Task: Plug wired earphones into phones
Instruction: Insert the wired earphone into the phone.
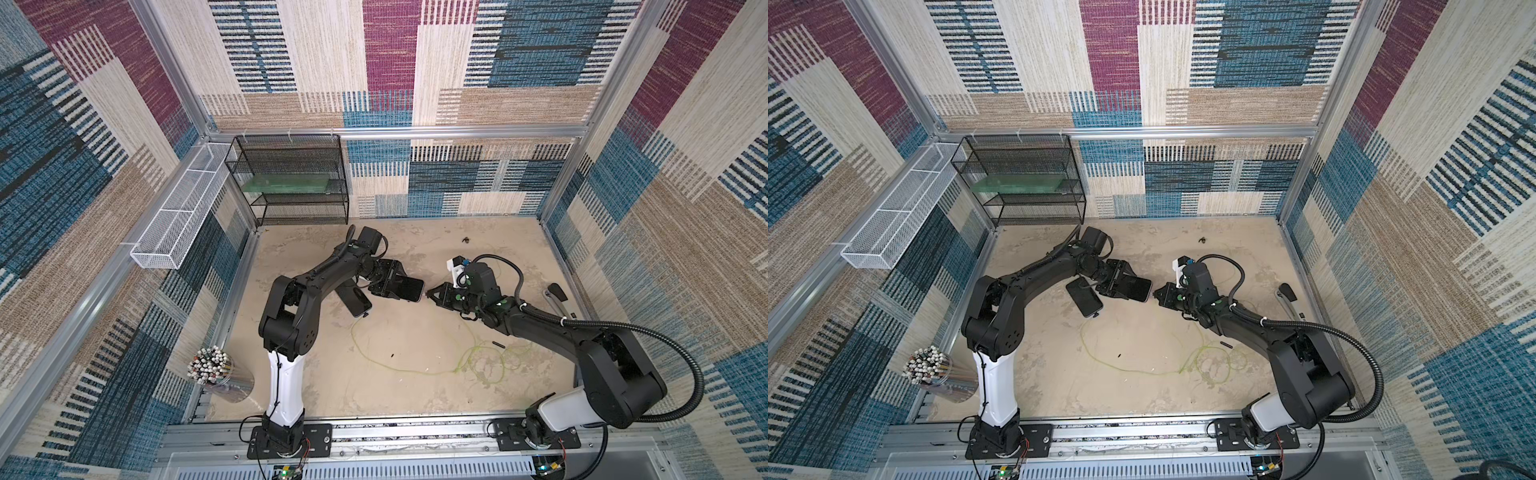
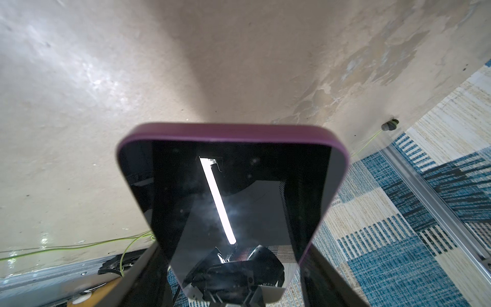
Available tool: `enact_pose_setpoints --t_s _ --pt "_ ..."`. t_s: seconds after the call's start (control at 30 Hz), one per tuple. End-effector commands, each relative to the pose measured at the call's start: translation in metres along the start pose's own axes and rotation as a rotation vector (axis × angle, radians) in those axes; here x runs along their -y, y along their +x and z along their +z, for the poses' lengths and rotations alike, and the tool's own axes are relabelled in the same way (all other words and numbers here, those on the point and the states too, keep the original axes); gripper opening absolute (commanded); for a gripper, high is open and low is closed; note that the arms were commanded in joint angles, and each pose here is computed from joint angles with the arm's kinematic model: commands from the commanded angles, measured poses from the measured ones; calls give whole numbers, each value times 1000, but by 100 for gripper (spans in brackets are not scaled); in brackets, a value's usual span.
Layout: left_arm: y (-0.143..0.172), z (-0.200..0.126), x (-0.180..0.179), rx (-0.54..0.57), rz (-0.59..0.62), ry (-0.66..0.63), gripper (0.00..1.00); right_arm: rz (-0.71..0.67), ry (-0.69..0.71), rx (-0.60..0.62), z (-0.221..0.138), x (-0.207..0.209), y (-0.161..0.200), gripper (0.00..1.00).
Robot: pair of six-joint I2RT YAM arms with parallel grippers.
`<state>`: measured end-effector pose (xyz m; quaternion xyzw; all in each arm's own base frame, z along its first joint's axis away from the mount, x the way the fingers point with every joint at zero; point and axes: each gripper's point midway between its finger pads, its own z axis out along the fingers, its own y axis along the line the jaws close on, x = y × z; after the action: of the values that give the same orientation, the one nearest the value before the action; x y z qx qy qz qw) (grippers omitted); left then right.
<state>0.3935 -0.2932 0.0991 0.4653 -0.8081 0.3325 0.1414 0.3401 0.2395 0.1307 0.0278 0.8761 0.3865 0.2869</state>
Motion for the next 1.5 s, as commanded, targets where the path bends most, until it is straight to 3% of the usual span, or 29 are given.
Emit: enact_pose_setpoints --t_s 0.0,0.83,1.47 --pt "7 -3 6 -28 3 24 0 -23 -9 28 -1 -5 -8 0" --pt "11 -3 7 -37 6 37 0 28 14 31 10 4 -8 0" --pt "20 4 10 -88 0 57 0 7 -47 129 11 -12 -15 0"
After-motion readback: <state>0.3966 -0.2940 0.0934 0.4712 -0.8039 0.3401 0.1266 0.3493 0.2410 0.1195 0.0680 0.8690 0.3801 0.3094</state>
